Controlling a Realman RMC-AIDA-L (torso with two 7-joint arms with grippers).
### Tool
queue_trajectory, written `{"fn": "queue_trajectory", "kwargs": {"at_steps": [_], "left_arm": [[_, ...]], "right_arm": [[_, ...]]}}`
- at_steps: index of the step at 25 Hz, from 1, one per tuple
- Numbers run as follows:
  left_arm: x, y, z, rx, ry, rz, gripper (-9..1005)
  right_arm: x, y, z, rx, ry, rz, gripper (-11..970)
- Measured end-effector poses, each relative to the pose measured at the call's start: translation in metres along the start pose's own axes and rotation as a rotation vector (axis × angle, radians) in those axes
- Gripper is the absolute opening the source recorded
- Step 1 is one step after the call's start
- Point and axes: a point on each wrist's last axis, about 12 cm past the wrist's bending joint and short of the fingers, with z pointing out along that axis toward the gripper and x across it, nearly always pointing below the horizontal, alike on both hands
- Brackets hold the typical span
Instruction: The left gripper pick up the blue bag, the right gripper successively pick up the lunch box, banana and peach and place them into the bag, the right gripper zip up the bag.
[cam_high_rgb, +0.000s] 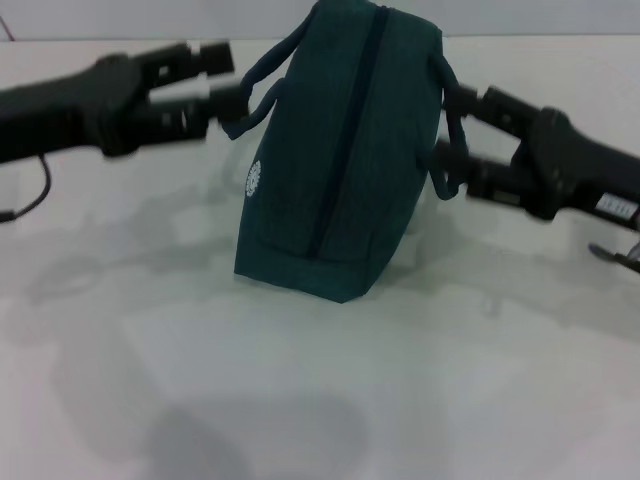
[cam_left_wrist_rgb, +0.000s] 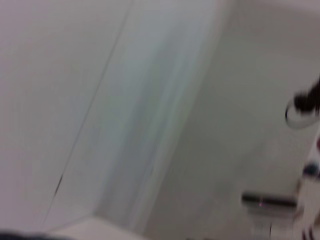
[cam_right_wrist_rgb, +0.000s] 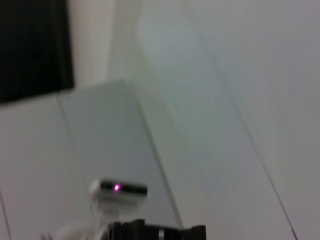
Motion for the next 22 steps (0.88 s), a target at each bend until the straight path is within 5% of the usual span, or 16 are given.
{"fn": "queue_trajectory", "kwargs": {"at_steps": [8,22], "left_arm": [[0.035,-0.012,-0.012,0.042,0.157,0.135,888],[0.059,-0.023,-0.024,0.069,0.184,0.145,888]], "right_arm": [[0.023,0.008,0.011,-0.063,0.143,-0.132,855],[0.045,0.011,0.016,-0.086,0.278,-0.15,855]]}}
